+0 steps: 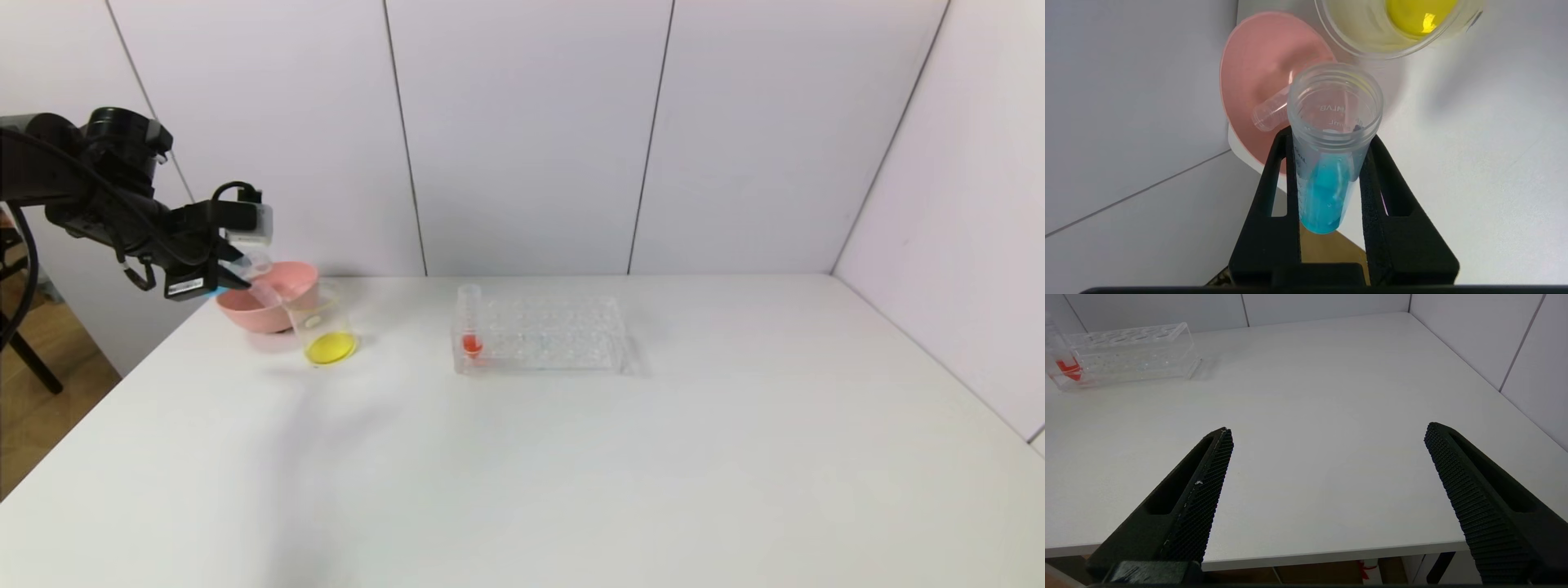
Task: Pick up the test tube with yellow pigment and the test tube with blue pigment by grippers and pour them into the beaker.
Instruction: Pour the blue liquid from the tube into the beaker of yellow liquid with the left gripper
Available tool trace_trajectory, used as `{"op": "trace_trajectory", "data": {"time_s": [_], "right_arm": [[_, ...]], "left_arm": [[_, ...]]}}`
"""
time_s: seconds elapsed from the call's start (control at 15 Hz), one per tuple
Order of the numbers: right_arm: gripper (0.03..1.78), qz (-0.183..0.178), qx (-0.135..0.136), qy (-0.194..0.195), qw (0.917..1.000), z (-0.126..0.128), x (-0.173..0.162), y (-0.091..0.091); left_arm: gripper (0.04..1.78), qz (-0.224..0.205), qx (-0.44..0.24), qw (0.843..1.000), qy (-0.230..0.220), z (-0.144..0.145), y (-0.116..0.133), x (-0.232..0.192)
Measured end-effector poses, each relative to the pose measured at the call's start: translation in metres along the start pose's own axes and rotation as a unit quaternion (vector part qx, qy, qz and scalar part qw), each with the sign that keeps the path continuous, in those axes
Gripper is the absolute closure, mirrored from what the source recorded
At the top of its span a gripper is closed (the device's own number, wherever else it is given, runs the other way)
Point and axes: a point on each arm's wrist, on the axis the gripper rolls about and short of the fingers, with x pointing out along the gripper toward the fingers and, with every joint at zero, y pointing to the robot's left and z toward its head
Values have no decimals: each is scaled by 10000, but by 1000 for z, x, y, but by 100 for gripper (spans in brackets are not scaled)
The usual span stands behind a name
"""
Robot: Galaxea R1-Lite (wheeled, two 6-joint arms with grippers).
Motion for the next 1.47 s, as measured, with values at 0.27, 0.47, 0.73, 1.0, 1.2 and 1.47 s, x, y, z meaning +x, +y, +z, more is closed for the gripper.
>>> {"op": "trace_trajectory", "data": {"time_s": [0.27,0.47,0.73,1.0,1.2,1.47], "right_arm": [[10,0,0,0,10000,0,0,0],[10,0,0,0,10000,0,0,0],[10,0,0,0,10000,0,0,0],[10,2,0,0,10000,0,0,0],[10,2,0,0,10000,0,0,0],[10,0,0,0,10000,0,0,0]], "left_arm": [[138,53,166,9998,85,13,0,4],[138,58,304,9991,289,21,-2,8],[138,59,412,9979,494,26,-3,12],[138,15,522,9963,676,28,-4,18],[138,7,714,9930,938,30,-5,22],[138,-1,846,9912,1021,34,-6,24]]}}
